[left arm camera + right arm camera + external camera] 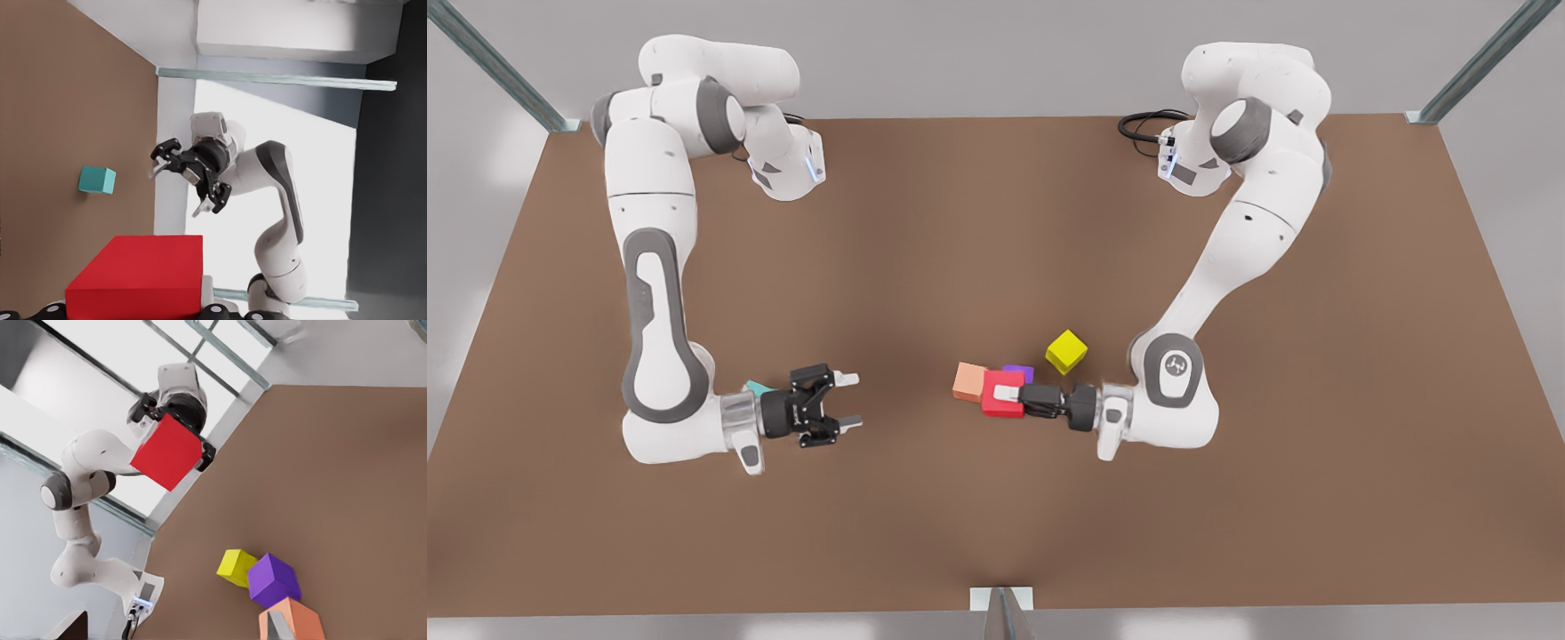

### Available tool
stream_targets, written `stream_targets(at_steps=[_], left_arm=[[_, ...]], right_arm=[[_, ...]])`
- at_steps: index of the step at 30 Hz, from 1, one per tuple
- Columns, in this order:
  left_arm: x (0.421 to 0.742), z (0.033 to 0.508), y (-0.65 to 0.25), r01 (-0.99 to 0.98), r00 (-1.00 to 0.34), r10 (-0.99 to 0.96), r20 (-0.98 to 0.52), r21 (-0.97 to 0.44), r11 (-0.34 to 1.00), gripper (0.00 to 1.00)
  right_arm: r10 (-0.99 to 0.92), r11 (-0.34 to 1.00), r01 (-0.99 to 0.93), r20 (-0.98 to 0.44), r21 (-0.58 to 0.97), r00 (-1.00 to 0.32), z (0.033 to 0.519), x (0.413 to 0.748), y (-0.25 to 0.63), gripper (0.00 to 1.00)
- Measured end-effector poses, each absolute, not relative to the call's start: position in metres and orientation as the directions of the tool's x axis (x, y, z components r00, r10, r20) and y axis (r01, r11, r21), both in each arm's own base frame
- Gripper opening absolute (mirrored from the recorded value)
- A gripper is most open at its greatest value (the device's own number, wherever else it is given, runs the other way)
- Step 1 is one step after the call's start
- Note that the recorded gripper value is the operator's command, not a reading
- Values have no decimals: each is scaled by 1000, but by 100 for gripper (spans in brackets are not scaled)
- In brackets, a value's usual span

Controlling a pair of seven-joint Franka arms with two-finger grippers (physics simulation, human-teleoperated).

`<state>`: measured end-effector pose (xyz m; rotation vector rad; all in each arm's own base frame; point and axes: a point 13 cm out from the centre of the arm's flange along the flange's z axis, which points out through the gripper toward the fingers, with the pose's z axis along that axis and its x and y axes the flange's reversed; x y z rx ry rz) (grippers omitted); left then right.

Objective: Pick up red wooden cube and pass to hand red wooden cube and place in blue wooden cube

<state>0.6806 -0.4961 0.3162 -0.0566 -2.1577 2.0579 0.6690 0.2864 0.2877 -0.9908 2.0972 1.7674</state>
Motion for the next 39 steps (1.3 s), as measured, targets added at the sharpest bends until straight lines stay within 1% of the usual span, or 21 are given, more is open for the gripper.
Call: stream_targets(at_steps=[5,9,13,18,21,27,39], left_arm=[[696,296,-493,-175,-982,67,179,-983,63,60],[700,292,-492,-217,-974,43,220,-974,67,60],[699,291,-495,-239,-970,39,242,-969,71,60],[686,290,-514,-249,-965,58,254,-965,78,61],[684,289,-517,-256,-963,60,261,-963,79,61],[681,288,-521,-265,-961,62,270,-961,82,61],[678,279,-528,-274,-958,61,280,-957,89,60]], right_arm=[[-308,-71,-707,-690,704,-655,273,661,318,100],[-275,-115,-762,-758,637,-592,269,664,336,100],[-234,-102,-807,-803,581,-548,266,676,350,100],[-181,-68,-850,-844,523,-505,261,691,380,100],[-148,-63,-864,-861,499,-486,265,696,400,100],[-109,-70,-879,-880,471,-462,273,693,422,100],[-110,-100,-889,-893,447,-436,267,676,441,100]])
